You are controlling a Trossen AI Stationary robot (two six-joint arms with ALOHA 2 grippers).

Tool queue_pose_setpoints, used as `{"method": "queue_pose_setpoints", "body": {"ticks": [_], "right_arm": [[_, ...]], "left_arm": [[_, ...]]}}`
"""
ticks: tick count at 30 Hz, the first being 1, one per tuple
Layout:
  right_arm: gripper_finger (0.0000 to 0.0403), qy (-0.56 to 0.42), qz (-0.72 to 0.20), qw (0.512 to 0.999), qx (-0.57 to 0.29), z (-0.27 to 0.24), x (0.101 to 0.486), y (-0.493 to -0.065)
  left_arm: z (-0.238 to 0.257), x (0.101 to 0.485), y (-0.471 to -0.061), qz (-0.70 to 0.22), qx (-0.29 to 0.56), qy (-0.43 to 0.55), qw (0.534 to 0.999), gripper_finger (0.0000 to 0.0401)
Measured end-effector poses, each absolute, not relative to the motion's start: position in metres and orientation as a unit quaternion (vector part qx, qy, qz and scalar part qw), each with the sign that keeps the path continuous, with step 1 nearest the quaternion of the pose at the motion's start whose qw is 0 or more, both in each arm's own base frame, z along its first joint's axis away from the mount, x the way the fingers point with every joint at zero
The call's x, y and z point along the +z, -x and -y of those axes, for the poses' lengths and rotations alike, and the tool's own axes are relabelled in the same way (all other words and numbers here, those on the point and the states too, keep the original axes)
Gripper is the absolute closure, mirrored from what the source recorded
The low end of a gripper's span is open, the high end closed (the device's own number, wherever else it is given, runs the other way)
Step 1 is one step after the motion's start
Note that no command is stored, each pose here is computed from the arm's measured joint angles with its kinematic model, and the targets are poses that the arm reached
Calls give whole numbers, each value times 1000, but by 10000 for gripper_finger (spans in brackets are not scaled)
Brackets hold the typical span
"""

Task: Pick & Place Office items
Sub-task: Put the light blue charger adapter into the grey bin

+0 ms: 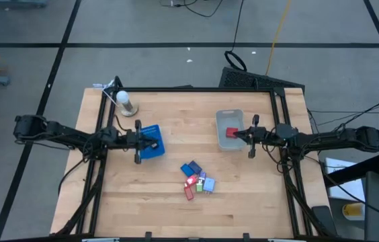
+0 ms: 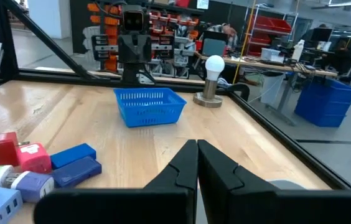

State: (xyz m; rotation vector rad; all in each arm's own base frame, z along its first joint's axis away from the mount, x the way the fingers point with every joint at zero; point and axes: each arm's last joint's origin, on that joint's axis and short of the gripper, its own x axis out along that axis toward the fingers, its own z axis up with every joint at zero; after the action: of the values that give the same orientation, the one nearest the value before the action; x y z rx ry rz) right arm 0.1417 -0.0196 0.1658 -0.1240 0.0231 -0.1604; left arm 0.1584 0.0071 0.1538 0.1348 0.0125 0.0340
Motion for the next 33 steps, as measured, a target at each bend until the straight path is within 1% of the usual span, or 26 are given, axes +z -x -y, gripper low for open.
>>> {"method": "queue_pose_setpoints", "body": {"ticks": [4,8,15,21,27,33], "right_arm": [[403,61,-23,995,-79,20,163,-143],[403,72,-48,993,-77,20,157,-146],[403,72,-72,992,-75,21,149,-151],[403,69,-67,992,-76,21,147,-155],[403,57,-42,995,-75,21,150,-158],[403,46,-57,996,-45,12,149,-161]], "left_arm": [[-10,153,-158,-11,5,-81,997,391],[-13,155,-158,1,-3,-90,996,398],[-16,158,-158,16,-13,-78,997,386],[-16,159,-158,16,-12,-74,997,398],[-18,161,-158,24,17,-62,998,383],[-19,162,-158,31,45,-37,998,398]]}}
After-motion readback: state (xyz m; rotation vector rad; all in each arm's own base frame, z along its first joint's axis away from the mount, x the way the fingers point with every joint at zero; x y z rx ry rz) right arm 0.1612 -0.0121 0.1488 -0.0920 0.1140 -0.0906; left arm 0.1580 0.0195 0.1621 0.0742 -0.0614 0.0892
